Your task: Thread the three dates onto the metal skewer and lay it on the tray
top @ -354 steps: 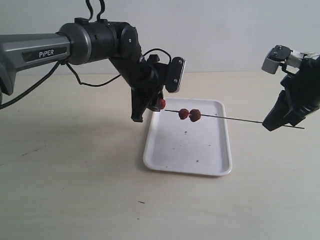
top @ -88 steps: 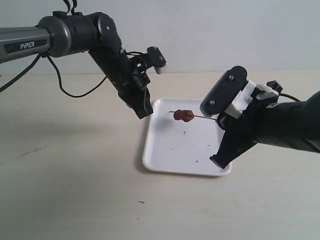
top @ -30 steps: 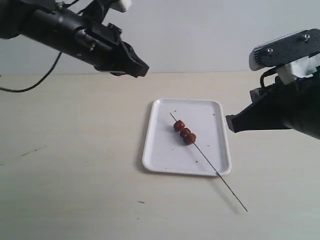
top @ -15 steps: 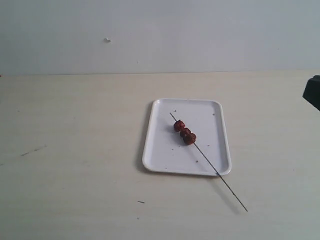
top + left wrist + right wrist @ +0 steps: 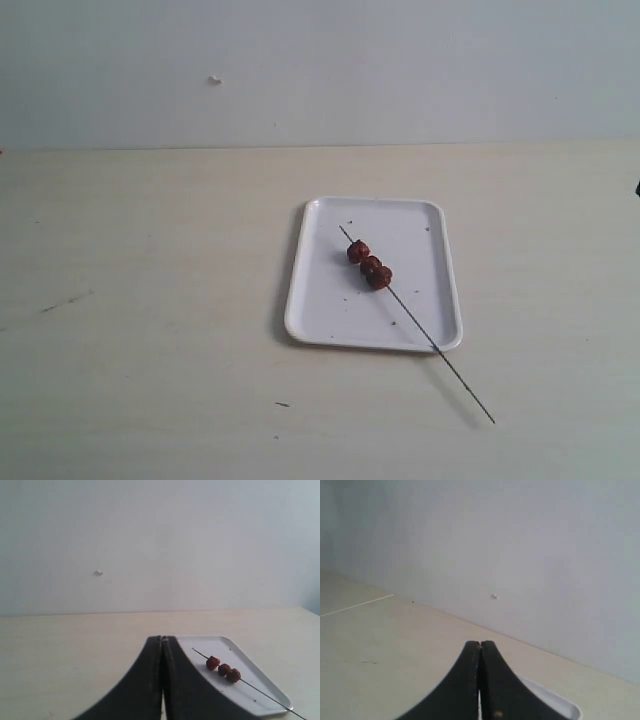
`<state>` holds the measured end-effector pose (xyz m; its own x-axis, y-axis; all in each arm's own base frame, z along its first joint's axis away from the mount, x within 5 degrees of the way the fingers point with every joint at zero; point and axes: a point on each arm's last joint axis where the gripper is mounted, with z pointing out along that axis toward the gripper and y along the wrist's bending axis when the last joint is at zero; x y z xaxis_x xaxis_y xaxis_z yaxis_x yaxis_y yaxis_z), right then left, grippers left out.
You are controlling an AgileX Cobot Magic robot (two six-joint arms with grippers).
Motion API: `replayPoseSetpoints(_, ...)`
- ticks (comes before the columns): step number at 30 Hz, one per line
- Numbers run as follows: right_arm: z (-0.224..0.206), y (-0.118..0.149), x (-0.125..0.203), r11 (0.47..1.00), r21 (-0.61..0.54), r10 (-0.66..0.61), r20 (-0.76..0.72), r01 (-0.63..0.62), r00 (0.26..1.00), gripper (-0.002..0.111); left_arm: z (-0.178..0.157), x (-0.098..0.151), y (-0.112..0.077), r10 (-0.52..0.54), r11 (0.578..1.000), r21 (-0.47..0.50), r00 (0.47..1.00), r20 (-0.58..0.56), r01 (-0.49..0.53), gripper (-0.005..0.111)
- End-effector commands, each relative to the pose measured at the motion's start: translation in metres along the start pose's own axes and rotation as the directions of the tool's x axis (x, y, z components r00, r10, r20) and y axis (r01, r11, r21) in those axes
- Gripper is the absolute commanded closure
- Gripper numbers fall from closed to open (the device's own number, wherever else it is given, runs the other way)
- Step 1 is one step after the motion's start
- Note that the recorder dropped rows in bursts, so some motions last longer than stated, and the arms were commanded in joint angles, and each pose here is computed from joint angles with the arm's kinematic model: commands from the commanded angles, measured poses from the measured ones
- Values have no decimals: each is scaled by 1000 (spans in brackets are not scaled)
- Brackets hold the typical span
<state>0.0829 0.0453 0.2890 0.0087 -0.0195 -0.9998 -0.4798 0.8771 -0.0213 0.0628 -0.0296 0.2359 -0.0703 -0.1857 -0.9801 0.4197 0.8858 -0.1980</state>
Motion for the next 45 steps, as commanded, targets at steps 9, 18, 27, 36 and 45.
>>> replayPoseSetpoints(9,0,1,1,1000,-5,-5,-2,5,1000,108,-17,1,6,67,987,-153,990,122,-48,107)
replayPoseSetpoints(18,0,1,1,1000,-5,-5,-2,5,1000,108,-17,38,18,34,970,-235,988,-148,-69,107)
replayPoseSetpoints(27,0,0,1,1000,-5,-3,-2,3,1000,108,-19,52,25,-11,951,-301,969,-246,-65,107)
replayPoseSetpoints(36,0,0,1,1000,-5,-3,-2,3,1000,108,-19,52,25,-11,951,-301,969,-246,-65,107)
replayPoseSetpoints(45,-18,-12,-6,986,164,-39,92,24,995,108,-19,52,25,-11,951,-301,969,-246,-65,107)
